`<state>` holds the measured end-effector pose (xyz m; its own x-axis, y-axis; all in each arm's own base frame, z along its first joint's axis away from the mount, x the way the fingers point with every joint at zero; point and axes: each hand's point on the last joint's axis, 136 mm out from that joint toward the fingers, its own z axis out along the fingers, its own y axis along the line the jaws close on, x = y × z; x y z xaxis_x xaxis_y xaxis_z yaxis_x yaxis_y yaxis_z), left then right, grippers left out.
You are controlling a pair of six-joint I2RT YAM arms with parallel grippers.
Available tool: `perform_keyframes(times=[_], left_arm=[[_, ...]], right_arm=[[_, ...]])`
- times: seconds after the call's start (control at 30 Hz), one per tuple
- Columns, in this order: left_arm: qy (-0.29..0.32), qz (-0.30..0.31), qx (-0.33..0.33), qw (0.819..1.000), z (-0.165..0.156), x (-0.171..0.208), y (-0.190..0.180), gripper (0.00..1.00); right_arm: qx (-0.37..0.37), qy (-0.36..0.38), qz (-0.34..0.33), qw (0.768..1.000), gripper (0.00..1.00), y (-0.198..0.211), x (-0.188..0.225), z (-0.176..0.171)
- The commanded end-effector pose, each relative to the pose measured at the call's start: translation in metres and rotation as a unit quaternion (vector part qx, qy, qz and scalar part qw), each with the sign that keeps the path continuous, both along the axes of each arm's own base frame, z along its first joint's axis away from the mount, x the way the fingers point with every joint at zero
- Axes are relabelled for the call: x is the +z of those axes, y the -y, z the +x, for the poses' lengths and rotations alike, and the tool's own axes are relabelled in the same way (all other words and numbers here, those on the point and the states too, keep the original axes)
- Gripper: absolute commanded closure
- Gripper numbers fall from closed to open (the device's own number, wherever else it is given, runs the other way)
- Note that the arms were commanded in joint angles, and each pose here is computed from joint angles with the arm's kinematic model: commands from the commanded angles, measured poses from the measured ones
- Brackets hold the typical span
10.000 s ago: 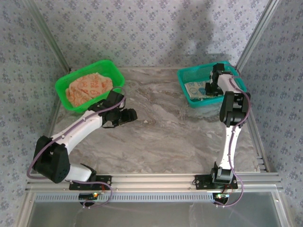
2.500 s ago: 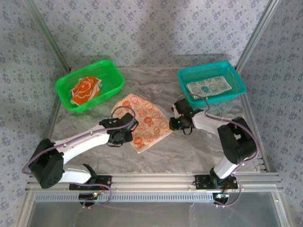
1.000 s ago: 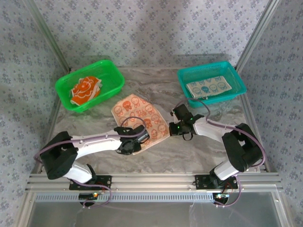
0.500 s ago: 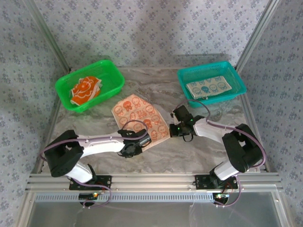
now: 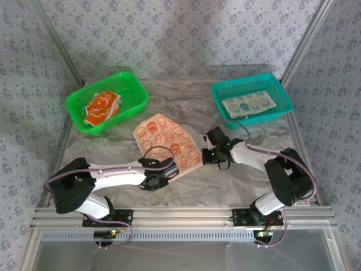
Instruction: Fold and stack the towels
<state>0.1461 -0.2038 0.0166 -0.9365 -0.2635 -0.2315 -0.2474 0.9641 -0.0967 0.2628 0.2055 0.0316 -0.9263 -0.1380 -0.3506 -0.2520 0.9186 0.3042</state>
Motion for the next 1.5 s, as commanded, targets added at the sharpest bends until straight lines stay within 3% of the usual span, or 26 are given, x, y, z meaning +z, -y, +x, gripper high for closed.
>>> perform_keyframes(times=[0.0, 0.07, 0.2, 0.23, 0.3, 0.43, 0.63, 0.87, 1.23, 1.47], left_arm=[[-0.003, -0.001, -0.002, 1.0, -0.006, -0.004, -0.004, 0.68], [-0.003, -0.007, -0.004, 1.0, -0.006, -0.007, -0.002, 0.68], [-0.004, -0.006, -0.005, 1.0, -0.005, -0.014, -0.001, 0.78], [-0.003, -0.006, -0.005, 1.0, -0.005, -0.015, -0.001, 0.82], [0.001, -0.001, -0.004, 1.0, -0.003, -0.014, -0.001, 1.0], [0.03, 0.007, 0.001, 1.0, 0.006, 0.007, -0.005, 1.0], [0.094, -0.002, 0.009, 0.996, 0.034, 0.074, -0.017, 1.0], [0.179, -0.035, -0.001, 0.983, 0.077, 0.169, -0.031, 1.0], [0.306, -0.073, -0.042, 0.948, 0.162, 0.319, -0.035, 1.0], [0.369, -0.087, -0.066, 0.923, 0.2, 0.396, -0.033, 1.0]], right_arm=[[-0.001, -0.008, 0.004, 1.0, 1.0, -0.003, 0.001, -0.004], [-0.001, -0.009, 0.004, 1.0, 1.0, -0.003, 0.001, -0.004], [0.001, -0.01, 0.01, 1.0, 1.0, -0.006, 0.003, -0.005], [0.001, -0.009, 0.012, 1.0, 1.0, -0.007, 0.004, -0.005], [0.004, -0.006, 0.019, 1.0, 1.0, -0.009, 0.008, -0.005], [0.002, 0.008, 0.037, 0.999, 1.0, -0.013, 0.024, -0.003], [-0.002, 0.053, 0.082, 0.995, 1.0, -0.02, 0.072, 0.008], [-0.023, 0.149, 0.16, 0.976, 1.0, -0.023, 0.165, 0.042], [-0.061, 0.331, 0.264, 0.904, 1.0, -0.014, 0.341, 0.108], [-0.064, 0.403, 0.272, 0.872, 1.0, -0.013, 0.407, 0.136]])
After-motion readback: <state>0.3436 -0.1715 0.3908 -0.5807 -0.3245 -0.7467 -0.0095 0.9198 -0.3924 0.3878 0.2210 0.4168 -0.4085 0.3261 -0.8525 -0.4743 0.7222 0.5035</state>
